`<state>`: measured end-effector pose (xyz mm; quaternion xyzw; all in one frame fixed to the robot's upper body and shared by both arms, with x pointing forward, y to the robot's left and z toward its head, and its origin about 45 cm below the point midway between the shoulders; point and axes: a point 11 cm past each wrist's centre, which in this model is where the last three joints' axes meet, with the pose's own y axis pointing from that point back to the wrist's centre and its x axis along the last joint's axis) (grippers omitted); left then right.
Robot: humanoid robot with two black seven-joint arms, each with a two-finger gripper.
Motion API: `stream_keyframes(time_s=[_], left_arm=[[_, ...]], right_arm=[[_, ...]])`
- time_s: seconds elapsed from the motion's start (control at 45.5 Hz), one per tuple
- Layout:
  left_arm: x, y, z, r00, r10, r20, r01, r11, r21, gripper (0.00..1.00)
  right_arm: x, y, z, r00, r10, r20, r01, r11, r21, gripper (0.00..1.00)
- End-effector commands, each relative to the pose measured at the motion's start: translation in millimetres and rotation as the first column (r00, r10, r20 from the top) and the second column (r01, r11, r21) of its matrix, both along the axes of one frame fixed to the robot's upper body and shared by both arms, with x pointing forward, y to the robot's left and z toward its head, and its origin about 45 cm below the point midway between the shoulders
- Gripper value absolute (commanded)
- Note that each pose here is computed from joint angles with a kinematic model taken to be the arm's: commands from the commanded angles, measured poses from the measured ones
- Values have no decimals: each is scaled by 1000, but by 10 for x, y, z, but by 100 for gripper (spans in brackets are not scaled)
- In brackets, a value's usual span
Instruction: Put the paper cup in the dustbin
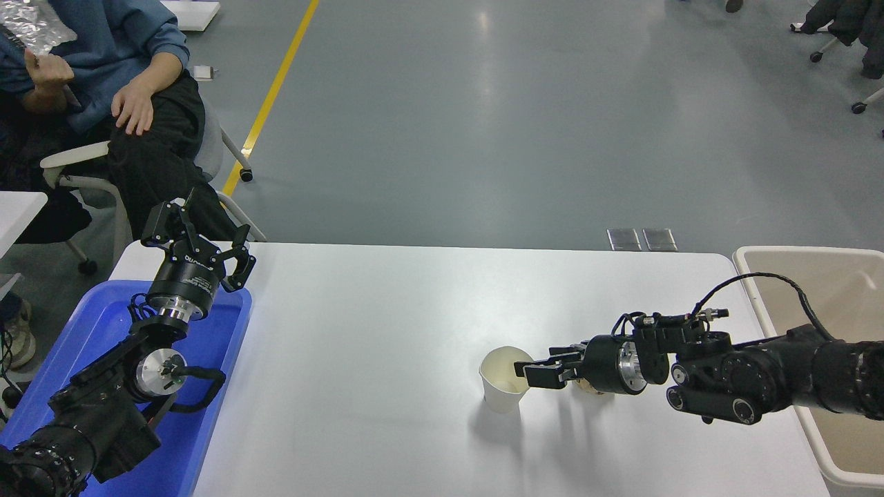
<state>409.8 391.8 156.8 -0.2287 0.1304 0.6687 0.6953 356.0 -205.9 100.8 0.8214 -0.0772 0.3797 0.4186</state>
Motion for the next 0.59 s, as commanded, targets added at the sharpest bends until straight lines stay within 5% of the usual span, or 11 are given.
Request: stream_keyframes(time_s=[0.0, 0.132, 0.571], left_arm=[[0, 0, 0, 1000, 0, 0, 0, 1000, 0, 100], [0, 0, 0, 1000, 0, 0, 0, 1000, 0, 100], [0, 1, 1, 1000, 0, 1, 0, 1000, 0, 100]], right_arm=[[-19, 20, -9, 1000, 4, 2, -4, 1000, 13, 42], [-50, 49, -13, 1000, 12, -6, -12, 1000, 17, 0], [-22, -36, 167, 1000, 5, -6, -5, 999, 33, 0]])
